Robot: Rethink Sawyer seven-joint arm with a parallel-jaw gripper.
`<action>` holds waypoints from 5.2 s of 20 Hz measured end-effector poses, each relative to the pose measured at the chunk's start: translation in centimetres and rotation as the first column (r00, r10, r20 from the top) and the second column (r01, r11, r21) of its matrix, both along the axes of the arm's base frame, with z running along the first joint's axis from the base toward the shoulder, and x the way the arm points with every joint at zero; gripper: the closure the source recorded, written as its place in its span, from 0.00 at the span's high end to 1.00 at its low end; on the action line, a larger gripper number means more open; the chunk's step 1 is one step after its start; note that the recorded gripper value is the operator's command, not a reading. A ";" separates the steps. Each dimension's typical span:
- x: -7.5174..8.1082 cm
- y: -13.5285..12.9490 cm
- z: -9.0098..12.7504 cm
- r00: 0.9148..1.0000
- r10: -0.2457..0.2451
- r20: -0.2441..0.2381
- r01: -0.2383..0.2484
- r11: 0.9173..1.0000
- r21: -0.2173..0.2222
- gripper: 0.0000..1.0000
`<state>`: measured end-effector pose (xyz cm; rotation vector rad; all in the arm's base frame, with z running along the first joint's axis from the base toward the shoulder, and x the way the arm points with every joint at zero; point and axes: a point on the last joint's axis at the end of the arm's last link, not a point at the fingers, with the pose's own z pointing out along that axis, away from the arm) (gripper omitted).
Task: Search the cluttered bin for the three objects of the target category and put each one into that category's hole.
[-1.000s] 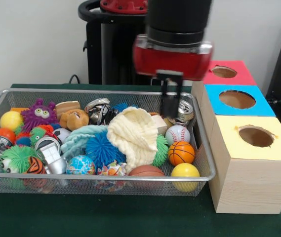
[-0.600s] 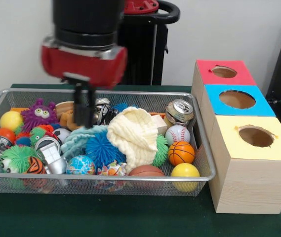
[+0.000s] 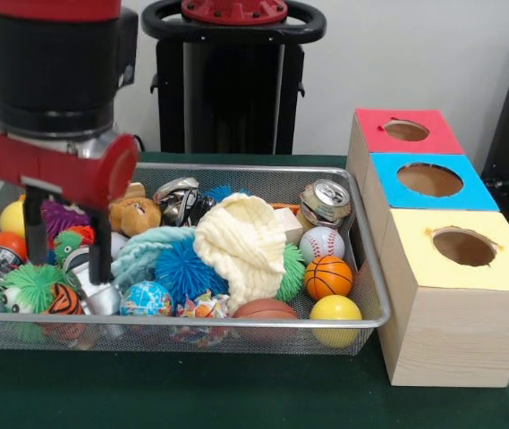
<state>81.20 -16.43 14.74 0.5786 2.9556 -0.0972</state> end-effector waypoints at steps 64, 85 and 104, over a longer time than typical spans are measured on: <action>-8.9 9.8 -17.3 0.904 0.288 -0.316 -0.218 0.946 0.238 1.00; -9.6 8.6 -19.9 0.933 0.322 -0.160 -0.303 0.944 0.129 0.00; -8.8 11.7 -7.8 0.921 0.377 -0.100 -0.373 0.926 0.055 0.00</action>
